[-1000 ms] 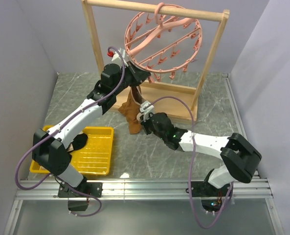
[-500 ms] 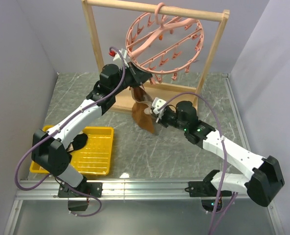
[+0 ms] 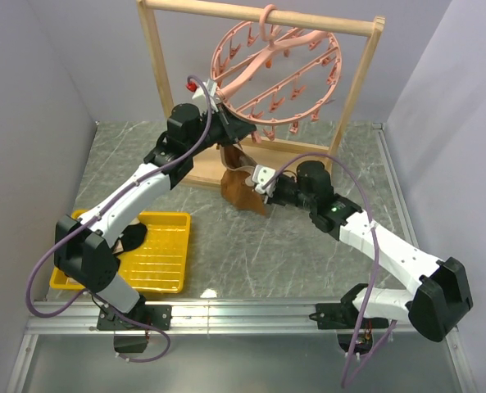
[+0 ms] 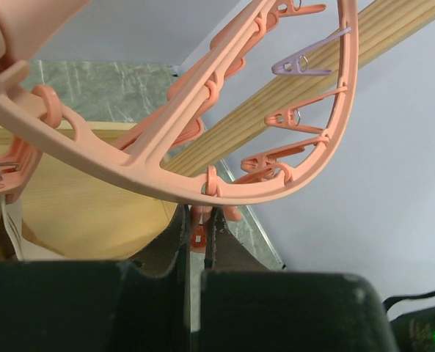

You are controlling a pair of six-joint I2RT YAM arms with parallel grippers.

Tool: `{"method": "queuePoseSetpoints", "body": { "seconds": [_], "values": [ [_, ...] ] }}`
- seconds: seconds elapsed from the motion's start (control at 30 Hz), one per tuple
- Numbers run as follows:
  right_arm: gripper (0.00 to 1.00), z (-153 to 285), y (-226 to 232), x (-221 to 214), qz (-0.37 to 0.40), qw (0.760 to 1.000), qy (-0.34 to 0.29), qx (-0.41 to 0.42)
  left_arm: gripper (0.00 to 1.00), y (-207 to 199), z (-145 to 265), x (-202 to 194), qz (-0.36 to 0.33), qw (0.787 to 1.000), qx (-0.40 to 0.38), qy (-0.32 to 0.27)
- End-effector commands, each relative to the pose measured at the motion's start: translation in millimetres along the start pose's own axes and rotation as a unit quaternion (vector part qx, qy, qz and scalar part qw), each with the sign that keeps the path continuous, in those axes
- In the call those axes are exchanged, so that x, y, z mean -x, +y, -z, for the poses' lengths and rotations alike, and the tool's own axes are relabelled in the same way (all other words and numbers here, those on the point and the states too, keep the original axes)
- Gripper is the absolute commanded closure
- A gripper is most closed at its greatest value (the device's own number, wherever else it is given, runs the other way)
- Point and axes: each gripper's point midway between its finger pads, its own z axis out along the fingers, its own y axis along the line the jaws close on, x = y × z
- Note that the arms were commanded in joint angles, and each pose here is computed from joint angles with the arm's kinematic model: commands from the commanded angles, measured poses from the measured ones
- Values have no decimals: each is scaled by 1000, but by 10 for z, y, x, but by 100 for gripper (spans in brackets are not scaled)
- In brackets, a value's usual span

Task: Clip the underwear to the hanger

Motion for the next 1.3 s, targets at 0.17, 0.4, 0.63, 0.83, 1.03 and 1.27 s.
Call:
{"method": "queuePoseSetpoints", "body": {
  "seconds": [0.17, 0.4, 0.63, 0.83, 1.03, 1.27],
  "values": [
    [100, 72, -567, 509, 32, 998, -55, -30, 100, 259, 52, -413, -5, 995, 43, 88],
    [100, 40, -739, 543, 39, 997, -56, -39, 100, 196, 89, -448, -7, 995, 23, 97],
    [100, 48, -862, 550, 29, 997, -61, -44, 100, 90, 100, -516, -8, 994, -13, 112],
    [100, 125, -870, 619, 26, 996, -81, -26, 100, -3, 122, -590, -24, 990, -54, 128],
    [100, 181, -887, 650, 15, 996, -91, -12, 100, -59, 119, -622, -37, 987, -80, 136],
    [100, 243, -874, 691, 12, 995, -102, 3, 100, -148, 153, -648, -62, 981, -126, 138]
  ]
}}
